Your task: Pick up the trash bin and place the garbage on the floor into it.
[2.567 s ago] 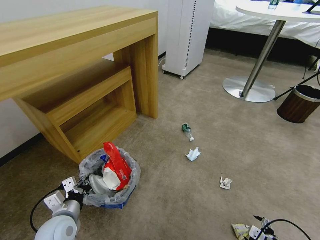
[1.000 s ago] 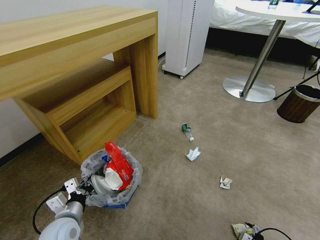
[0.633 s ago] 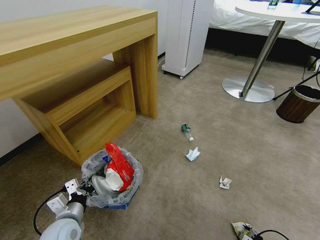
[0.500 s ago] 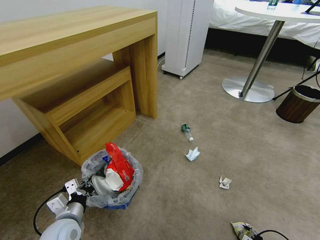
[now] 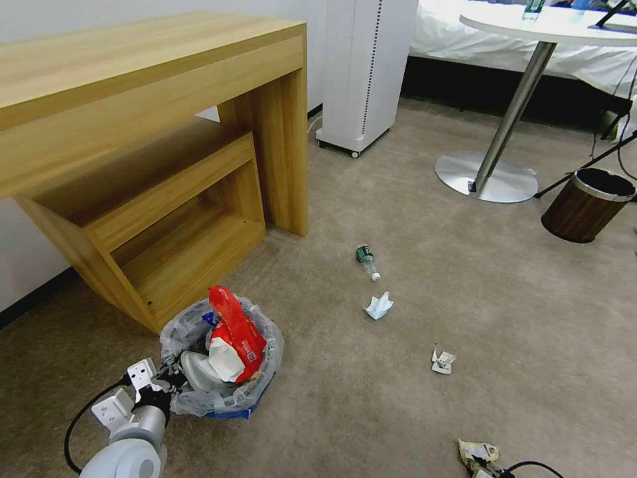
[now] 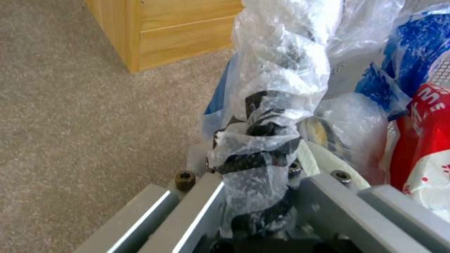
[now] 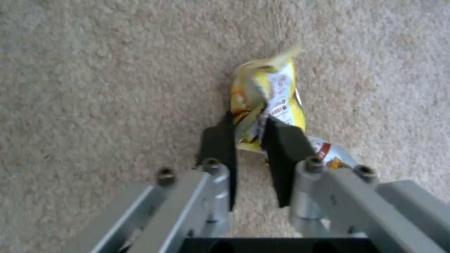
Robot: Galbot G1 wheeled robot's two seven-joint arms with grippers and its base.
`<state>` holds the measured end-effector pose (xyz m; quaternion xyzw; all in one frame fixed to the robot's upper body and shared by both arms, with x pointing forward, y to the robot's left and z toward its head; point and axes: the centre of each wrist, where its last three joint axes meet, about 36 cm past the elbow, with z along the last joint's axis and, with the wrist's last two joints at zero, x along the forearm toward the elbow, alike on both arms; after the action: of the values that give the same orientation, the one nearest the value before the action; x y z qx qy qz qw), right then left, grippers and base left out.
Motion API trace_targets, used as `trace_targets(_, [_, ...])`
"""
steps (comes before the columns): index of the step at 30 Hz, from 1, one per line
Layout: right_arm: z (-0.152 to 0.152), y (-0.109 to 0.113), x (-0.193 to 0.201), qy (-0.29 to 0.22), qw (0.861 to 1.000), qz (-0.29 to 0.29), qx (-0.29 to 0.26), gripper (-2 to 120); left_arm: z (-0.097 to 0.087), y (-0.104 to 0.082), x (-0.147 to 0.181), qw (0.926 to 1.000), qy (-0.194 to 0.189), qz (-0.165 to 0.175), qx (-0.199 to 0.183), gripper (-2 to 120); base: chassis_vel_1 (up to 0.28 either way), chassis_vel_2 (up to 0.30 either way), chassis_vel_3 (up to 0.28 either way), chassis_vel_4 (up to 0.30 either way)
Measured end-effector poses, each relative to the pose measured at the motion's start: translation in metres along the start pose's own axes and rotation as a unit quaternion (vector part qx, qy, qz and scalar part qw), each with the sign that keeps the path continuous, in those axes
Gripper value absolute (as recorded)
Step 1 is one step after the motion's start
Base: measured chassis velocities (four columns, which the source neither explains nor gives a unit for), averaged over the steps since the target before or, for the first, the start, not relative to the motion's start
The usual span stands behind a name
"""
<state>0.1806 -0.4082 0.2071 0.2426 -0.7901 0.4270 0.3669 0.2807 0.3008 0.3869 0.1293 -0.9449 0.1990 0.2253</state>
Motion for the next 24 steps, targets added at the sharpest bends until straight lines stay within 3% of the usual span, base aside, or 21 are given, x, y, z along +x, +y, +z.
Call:
trace_targets(4, [-0.003, -0.005, 0.000, -0.003, 1.000, 0.004, -0.008, 0, 0.000, 0.000, 0.000, 1.0000, -0.001, 0.000, -0.001, 0, 0.000, 0.000, 0.000, 0.000])
trace_targets(9, [-0.007, -0.018, 0.005, -0.034, 0.999, 0.009, -0.021, 0, -0.001, 0.001, -0.002, 1.0000, -0.002, -0.001, -0.002, 0, 0.000, 0.000, 0.000, 0.000])
trace_targets(14, [-0.033, -0.034, 0.021, -0.101, 0.994, -0.002, -0.051, 0, 0.001, 0.001, -0.006, 1.0000, 0.001, -0.002, 0.000, 0, 0.000, 0.000, 0.000, 0.000])
trace_targets(16, [-0.048, -0.048, 0.022, -0.148, 0.987, -0.009, -0.062, 0, 0.000, 0.001, -0.006, 1.0000, 0.000, -0.002, 0.000, 0, 0.000, 0.000, 0.000, 0.000])
trace_targets(17, [-0.048, -0.048, 0.022, -0.148, 0.987, -0.009, -0.062, 0, 0.000, 0.001, -0.006, 1.0000, 0.000, -0.002, 0.000, 0, 0.000, 0.000, 0.000, 0.000])
trace_targets(20, [-0.069, -0.067, 0.019, -0.232, 0.970, -0.023, -0.071, 0, -0.001, 0.002, -0.007, 1.0000, 0.000, -0.003, -0.001, 0, 0.000, 0.000, 0.000, 0.000])
trace_targets(21, [-0.069, -0.067, 0.019, -0.232, 0.970, -0.023, -0.071, 0, -0.001, 0.002, -0.007, 1.0000, 0.000, -0.003, -0.001, 0, 0.000, 0.000, 0.000, 0.000])
trace_targets(23, [-0.086, -0.080, 0.014, -0.295, 0.952, -0.035, -0.073, 0, -0.003, 0.003, -0.007, 1.0000, 0.000, -0.003, -0.003, 0, 0.000, 0.000, 0.000, 0.000])
trace_targets(24, [-0.086, -0.080, 0.014, -0.295, 0.952, -0.035, -0.073, 0, -0.003, 0.003, -0.007, 1.0000, 0.000, -0.003, -0.003, 0, 0.000, 0.000, 0.000, 0.000])
